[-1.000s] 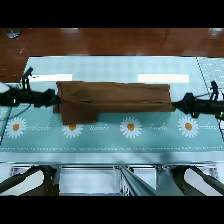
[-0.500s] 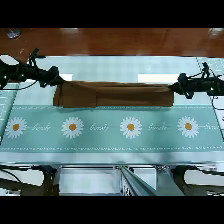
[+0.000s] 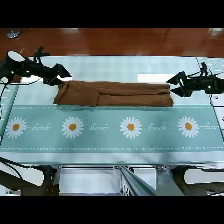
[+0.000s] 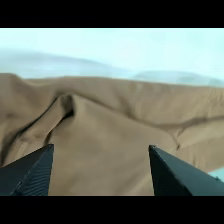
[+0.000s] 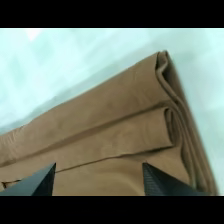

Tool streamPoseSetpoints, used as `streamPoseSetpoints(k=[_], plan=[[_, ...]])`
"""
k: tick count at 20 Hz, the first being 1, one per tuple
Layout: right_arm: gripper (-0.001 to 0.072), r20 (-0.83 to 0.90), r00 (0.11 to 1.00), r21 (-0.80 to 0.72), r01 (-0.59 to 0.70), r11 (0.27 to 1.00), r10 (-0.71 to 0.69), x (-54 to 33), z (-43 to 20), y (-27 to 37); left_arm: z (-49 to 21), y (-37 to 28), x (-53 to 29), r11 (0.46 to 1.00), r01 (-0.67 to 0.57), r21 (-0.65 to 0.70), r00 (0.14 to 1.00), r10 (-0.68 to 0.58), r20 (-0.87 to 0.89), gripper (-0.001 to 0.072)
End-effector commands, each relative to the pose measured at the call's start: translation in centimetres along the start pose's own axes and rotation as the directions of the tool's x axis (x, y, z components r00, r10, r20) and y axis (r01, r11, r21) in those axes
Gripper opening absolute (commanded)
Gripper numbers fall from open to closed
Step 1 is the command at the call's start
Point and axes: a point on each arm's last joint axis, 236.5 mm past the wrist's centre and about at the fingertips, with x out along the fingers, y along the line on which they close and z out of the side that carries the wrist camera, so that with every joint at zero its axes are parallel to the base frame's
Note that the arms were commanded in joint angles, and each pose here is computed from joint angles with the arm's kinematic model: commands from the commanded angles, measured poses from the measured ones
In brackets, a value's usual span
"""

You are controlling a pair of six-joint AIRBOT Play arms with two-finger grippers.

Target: Fold the shirts.

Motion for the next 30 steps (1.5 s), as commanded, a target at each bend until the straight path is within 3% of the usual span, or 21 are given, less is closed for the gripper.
streamPoseSetpoints(k=[1,5,8,14,16,17,18,20,21,22,23,25,30], plan=[[0.0619,-0.048,0.998,0.008,0.045,0.999,-0.044,-1.2,-0.5,-2.1,-2.0,3.9,-3.2,0.991,-0.133,-0.024,0.986,0.13,-0.1,0.0702],[0.0617,-0.055,0.97,0.031,0.241,0.97,-0.239,-1.7,-0.6,-7.0,-2.3,4.5,-7.6,0.985,-0.168,-0.024,0.986,0.168,0.017,0.0702],[0.0615,-0.077,0.978,0.043,0.2,0.979,-0.196,0.4,-0.9,-6.4,-3.8,2.5,-9.0,0.985,-0.171,0.018,0.979,0.168,0.112,0.0702],[0.0598,-0.135,0.979,0.074,0.164,0.984,-0.153,2.7,-2.2,-5.9,-7.3,0.2,-8.4,0.983,-0.159,0.094,0.984,0.15,0.091,0.0702],[0.0445,-0.142,0.979,0.062,0.159,0.985,-0.149,3.0,-2.5,-5.4,-7.7,-0.4,-7.6,0.985,-0.14,0.098,0.988,0.133,0.073,0.0702],[0.0302,-0.149,0.978,0.042,0.154,0.987,-0.146,3.2,-2.8,-5.1,-7.9,-0.7,-7.3,0.986,-0.131,0.103,0.99,0.125,0.066,0.0702],[0.0015,-0.159,0.977,0.007,0.142,0.99,-0.139,3.3,-3.1,-4.8,-8.0,-1.1,-7.0,0.986,-0.125,0.111,0.991,0.119,0.06,0.0701],[0.0024,-0.178,0.979,-0.014,0.102,0.995,-0.103,3.1,-3.5,-3.7,-8.3,-1.8,-6.6,0.984,-0.12,0.128,0.992,0.115,0.05,0.0699],[0.0023,-0.173,0.979,-0.028,0.101,0.995,-0.104,2.4,-3.5,-3.5,-8.5,-2.0,-6.5,0.984,-0.118,0.133,0.993,0.113,0.042,0.0665],[0.0023,-0.16,0.98,-0.056,0.11,0.992,-0.118,1.1,-3.4,-3.2,-8.8,-2.1,-6.4,0.983,-0.115,0.141,0.993,0.112,0.032,0.0396],[0.0023,-0.144,0.979,-0.099,0.133,0.986,-0.147,-0.4,-3.4,-2.9,-9.1,-2.3,-6.3,0.981,-0.111,0.162,0.994,0.11,0.018,0.0018],[0.0023,-0.081,0.979,-0.191,0.17,0.967,-0.188,-4.1,-4.2,-1.6,-9.8,-3.4,-6.0,0.973,-0.075,0.218,0.997,0.079,-0.009,0.0027],[0.0023,0.083,0.99,-0.34,0.132,0.931,-0.11,-13.3,-10.9,4.2,-10.3,-8.1,-3.7,0.971,-0.015,0.238,1.0,0.016,0.002,0.0027]])
